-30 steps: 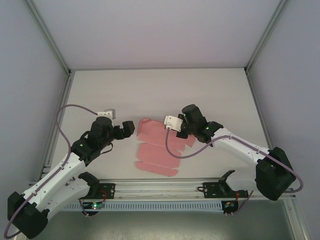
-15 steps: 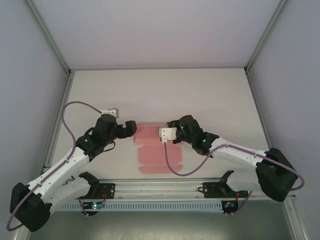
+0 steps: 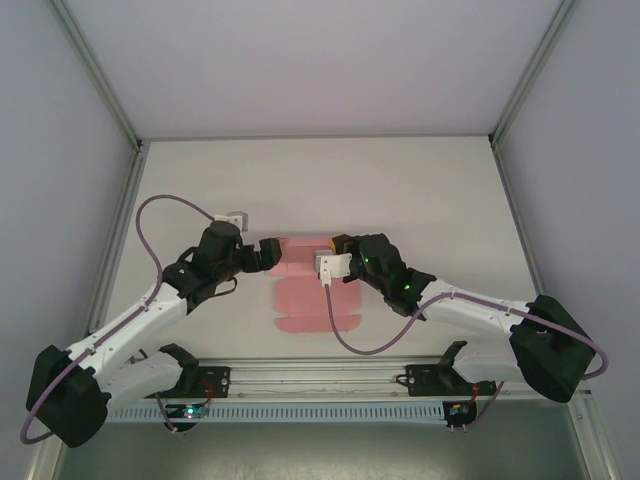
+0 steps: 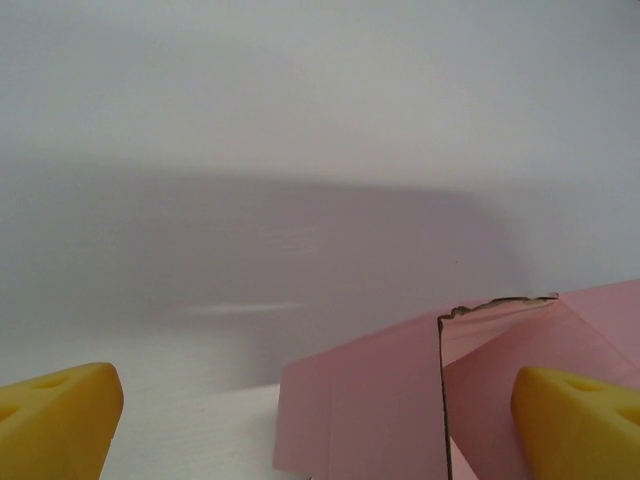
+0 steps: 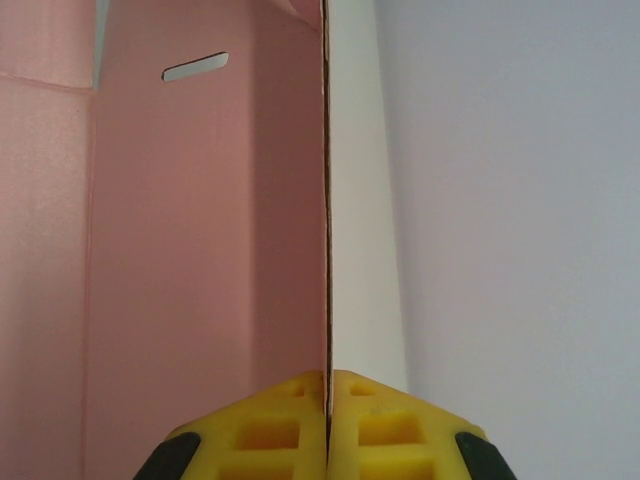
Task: Assemble paper box
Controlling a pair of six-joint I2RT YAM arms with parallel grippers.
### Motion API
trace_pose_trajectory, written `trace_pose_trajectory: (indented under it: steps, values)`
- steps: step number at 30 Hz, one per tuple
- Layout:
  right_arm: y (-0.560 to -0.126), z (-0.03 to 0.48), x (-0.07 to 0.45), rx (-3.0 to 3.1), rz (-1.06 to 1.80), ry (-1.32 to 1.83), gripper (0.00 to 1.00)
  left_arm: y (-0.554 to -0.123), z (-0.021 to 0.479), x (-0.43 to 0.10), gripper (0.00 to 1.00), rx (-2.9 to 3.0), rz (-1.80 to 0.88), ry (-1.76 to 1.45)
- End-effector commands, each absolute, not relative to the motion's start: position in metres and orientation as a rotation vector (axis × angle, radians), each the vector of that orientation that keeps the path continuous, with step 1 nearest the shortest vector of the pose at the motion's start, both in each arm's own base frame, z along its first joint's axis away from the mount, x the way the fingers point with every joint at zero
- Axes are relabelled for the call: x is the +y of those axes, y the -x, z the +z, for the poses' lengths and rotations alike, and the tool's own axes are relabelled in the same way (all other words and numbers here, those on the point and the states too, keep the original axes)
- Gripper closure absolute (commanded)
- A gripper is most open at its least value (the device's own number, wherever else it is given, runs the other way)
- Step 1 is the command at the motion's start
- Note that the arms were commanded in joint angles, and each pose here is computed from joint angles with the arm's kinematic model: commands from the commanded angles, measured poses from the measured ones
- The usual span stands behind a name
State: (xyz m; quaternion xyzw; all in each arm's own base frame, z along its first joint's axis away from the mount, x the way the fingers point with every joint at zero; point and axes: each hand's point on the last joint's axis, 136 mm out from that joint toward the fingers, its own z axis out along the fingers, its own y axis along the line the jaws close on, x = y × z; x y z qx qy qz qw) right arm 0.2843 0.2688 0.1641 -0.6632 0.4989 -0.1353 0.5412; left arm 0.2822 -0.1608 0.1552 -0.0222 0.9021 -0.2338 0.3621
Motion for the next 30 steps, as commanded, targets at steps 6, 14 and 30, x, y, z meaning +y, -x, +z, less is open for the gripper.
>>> trace_pose_trajectory:
  steps: [6, 14, 30]
  values:
    - [-0.278, 0.183, 0.276, 1.182, -0.245, 1.52, 1.0, -0.289, 0.169, -0.187, 0.0, 2.278, -0.72, -0.047]
    - [-0.269, 0.189, 0.285, 1.222, -0.125, 1.477, 1.0, -0.292, 0.173, -0.19, 0.0, 2.204, -0.768, 0.0]
    - [-0.261, 0.198, 0.301, 1.225, 0.026, 1.381, 1.0, -0.303, 0.178, -0.211, 0.0, 2.151, -0.785, 0.034]
